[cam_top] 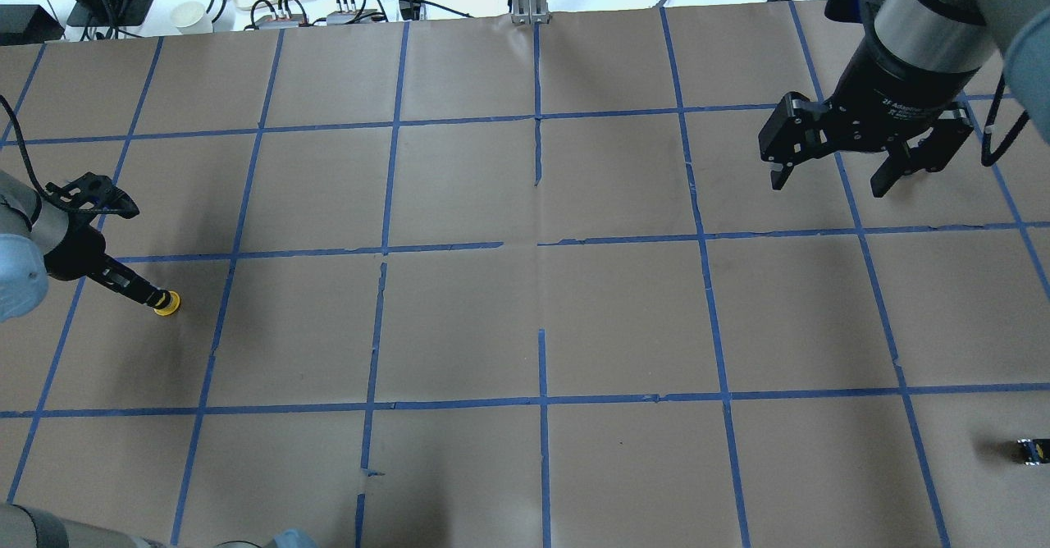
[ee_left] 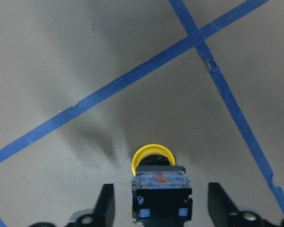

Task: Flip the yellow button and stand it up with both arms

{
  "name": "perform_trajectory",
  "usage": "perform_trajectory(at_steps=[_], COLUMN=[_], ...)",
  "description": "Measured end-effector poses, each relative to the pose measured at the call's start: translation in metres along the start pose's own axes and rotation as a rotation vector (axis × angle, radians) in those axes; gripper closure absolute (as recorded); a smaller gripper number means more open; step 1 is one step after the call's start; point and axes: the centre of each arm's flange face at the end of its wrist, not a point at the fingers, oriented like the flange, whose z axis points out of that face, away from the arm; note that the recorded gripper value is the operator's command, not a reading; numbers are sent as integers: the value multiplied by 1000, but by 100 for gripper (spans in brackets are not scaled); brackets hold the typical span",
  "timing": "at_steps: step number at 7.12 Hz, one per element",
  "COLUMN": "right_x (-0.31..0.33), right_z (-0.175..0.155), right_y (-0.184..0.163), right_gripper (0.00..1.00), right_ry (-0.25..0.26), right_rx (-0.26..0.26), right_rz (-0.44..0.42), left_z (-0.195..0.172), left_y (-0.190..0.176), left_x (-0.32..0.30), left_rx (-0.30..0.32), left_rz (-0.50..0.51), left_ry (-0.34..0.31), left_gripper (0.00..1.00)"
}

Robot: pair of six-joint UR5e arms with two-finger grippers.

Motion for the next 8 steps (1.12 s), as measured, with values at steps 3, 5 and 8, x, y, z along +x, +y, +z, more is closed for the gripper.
perform_trajectory(at_steps=[3, 5, 8], right_x=[1, 2, 1], right_z=[-3, -1, -1], right_y=[0, 2, 8], right_gripper=[0, 0, 0], right_ry=[-1, -3, -30], right_rx=[16, -1, -40], right_rz=[45, 71, 172], left_z=[-16, -52, -117], left_y=[-6, -32, -124], left_x=[6, 36, 132], left_rx=[20, 69, 207], left_rz=[8, -32, -160], left_ry=[-24, 27, 343], left_gripper=[92, 95, 97])
